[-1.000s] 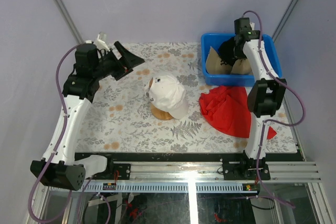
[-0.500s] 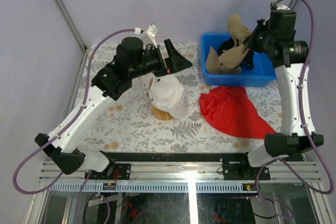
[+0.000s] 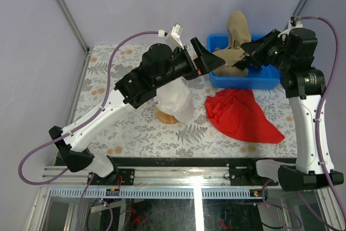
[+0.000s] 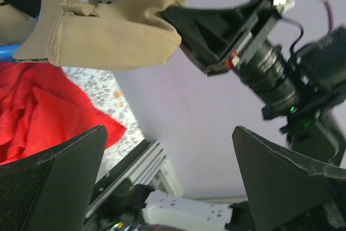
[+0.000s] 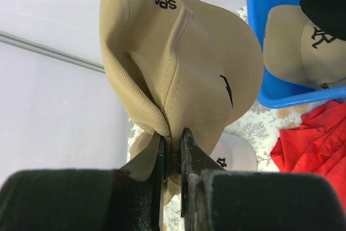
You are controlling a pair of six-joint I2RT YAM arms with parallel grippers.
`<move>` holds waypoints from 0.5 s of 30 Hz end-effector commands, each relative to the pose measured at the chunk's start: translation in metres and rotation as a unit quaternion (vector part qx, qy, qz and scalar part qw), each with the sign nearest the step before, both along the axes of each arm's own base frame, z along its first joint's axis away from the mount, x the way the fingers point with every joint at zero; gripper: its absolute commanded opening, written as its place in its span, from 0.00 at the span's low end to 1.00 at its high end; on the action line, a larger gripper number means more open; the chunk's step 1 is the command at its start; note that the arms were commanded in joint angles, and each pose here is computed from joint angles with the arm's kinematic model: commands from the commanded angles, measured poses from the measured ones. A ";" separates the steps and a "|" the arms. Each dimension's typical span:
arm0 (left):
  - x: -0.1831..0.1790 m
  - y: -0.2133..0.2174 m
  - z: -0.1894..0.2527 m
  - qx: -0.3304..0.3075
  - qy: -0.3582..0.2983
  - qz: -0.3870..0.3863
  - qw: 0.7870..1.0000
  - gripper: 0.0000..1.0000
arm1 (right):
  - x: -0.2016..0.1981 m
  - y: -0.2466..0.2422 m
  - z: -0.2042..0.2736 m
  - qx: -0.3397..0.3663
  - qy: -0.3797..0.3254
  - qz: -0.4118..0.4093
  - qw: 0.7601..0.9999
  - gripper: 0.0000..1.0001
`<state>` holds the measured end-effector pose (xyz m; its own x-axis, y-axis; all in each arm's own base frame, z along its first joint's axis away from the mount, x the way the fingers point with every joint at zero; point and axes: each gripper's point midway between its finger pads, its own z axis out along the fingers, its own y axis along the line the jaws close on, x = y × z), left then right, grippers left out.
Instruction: Stack the hats
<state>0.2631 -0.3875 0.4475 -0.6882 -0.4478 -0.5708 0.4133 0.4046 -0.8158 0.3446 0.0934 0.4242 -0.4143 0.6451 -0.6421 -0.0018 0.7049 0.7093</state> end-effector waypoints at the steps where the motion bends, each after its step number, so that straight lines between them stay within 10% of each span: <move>1: 0.012 -0.012 0.029 -0.098 0.022 0.019 0.995 1.00 | -0.017 0.006 0.058 0.044 -0.109 0.009 0.993 0.00; 15: 0.030 -0.057 0.045 -0.180 0.083 -0.019 0.980 1.00 | -0.045 0.013 0.078 0.049 -0.190 0.040 0.980 0.00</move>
